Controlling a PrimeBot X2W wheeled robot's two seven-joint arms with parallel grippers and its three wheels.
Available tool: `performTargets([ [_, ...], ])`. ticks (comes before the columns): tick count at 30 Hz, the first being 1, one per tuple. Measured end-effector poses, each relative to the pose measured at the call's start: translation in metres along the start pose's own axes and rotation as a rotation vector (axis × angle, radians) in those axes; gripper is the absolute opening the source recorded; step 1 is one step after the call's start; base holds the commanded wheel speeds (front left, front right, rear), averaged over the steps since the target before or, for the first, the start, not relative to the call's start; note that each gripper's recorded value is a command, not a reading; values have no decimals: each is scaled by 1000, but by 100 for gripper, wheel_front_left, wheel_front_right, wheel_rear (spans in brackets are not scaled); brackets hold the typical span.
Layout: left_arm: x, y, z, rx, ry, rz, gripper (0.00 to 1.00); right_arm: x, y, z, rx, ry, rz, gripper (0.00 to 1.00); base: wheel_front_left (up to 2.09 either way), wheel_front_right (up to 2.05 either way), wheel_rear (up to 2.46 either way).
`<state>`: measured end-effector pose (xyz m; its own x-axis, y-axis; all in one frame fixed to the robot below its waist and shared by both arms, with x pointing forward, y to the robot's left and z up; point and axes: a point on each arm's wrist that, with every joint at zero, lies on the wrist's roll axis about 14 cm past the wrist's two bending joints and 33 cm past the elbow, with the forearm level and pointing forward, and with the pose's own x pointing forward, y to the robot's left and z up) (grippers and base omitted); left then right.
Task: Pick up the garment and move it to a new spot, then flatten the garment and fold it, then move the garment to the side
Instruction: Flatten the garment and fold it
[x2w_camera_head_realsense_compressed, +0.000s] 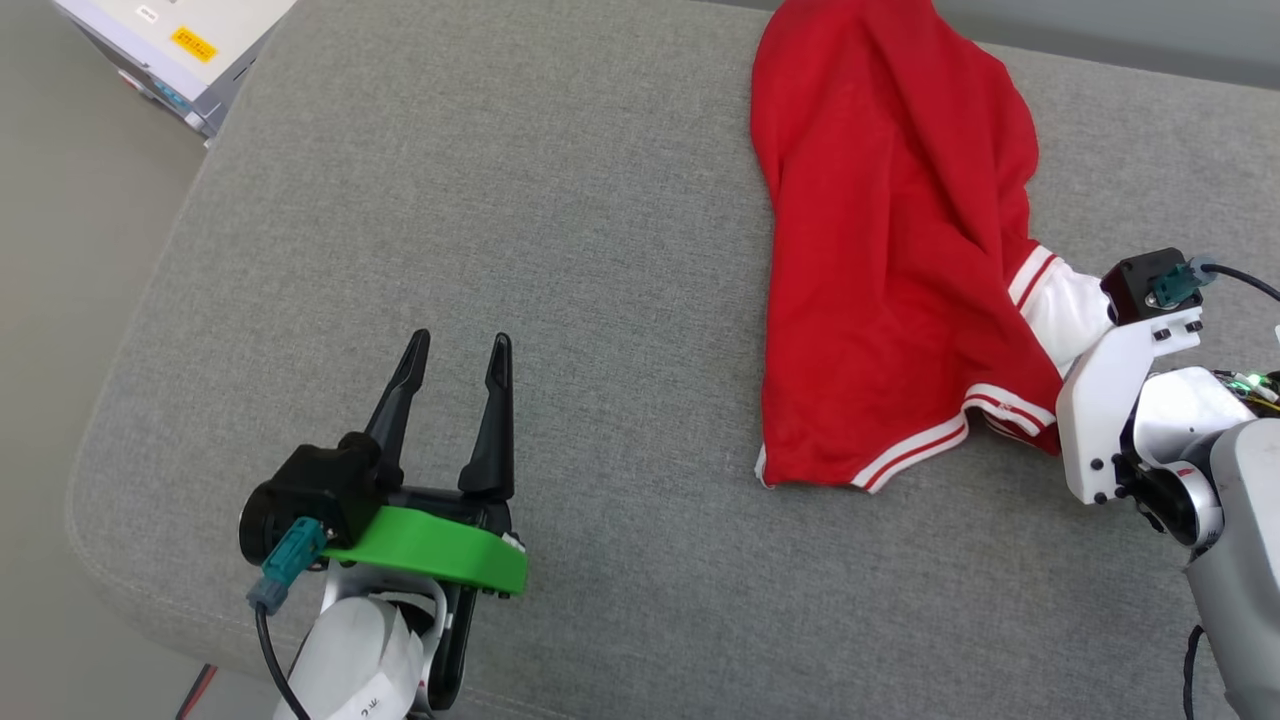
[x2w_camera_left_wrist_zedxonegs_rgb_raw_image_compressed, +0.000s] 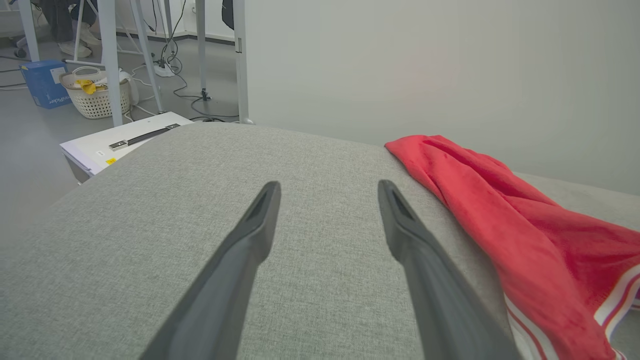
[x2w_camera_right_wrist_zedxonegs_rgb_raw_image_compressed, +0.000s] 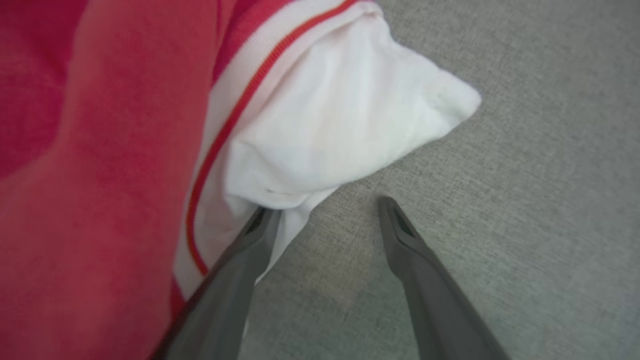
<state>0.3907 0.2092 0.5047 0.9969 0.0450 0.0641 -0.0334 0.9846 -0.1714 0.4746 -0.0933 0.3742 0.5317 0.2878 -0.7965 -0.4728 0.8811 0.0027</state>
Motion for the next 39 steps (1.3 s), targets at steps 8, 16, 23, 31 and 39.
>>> performTargets([
  [8,1,-7,-3,-3,8,-23,100,-4,5,-4,-41,-20,14,0,0,0,0],
  [16,4,-25,4,2,-16,-80,100,-39,-32,-16,49,-113,-94,0,0,0,0],
  [23,5,-54,3,-19,-17,-165,100,-104,-95,-42,216,-224,-286,0,0,0,0],
  [31,11,-82,0,-31,-14,-247,100,-161,-154,-105,353,-214,-527,0,0,0,0],
  [39,13,-91,-15,-37,28,-273,100,-177,-178,-151,378,-161,-657,0,0,0,0],
])
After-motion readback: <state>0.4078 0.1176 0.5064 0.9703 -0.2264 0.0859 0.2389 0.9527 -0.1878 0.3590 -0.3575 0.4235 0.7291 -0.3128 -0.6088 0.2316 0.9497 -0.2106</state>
